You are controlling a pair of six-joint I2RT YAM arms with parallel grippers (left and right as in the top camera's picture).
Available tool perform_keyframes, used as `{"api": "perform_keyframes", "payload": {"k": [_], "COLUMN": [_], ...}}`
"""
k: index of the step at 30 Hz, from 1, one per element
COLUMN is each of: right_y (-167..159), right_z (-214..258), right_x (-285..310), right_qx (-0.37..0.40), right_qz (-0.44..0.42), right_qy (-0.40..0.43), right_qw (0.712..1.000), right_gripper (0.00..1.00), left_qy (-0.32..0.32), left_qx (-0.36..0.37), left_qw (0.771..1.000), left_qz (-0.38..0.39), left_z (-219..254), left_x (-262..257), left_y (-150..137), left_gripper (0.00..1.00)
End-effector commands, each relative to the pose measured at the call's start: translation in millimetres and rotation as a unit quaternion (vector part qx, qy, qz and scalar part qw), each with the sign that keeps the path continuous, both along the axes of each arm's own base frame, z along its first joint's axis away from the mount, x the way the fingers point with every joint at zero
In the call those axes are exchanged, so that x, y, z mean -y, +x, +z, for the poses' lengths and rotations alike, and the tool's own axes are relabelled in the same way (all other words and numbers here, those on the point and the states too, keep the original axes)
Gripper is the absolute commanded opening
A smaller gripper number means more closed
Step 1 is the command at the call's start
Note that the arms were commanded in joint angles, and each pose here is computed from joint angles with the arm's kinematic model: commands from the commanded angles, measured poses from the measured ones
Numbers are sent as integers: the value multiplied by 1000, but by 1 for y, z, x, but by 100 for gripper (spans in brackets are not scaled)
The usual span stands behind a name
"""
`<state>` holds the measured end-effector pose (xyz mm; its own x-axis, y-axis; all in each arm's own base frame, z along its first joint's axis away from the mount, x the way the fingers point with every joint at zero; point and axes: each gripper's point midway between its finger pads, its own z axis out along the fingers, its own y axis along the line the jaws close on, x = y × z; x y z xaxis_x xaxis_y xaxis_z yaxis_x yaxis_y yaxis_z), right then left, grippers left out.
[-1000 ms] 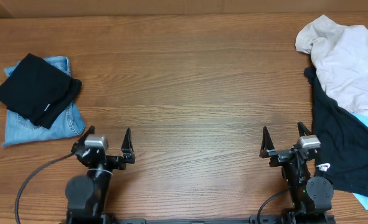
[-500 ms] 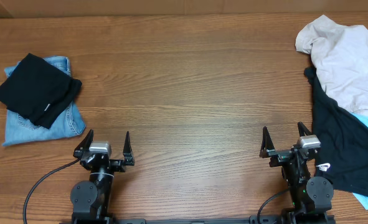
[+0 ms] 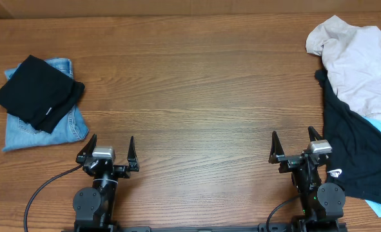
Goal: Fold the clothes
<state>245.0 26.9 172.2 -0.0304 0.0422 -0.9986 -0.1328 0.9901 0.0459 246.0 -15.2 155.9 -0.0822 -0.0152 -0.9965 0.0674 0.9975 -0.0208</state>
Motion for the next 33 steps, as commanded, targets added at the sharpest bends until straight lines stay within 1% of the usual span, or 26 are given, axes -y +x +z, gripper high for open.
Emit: {"api": "perform_keyframes", "payload": {"k": [1, 33], "right_y": [0, 0], "right_z": [-2, -2], "right_x": [3, 3], "right_qx": [0, 1], "right_qz": [-8, -8], "right_qy": [2, 2], "right_qw": [1000, 1000], "right_gripper": [100, 100], "left_qy": [6, 6], "left_qx": [3, 3], "left_qw": [1000, 1000], "left_qz": [1, 1], "left_z": [0, 0], "left_x": [0, 0], "left_y": [0, 0], "left_gripper": [100, 100]}}
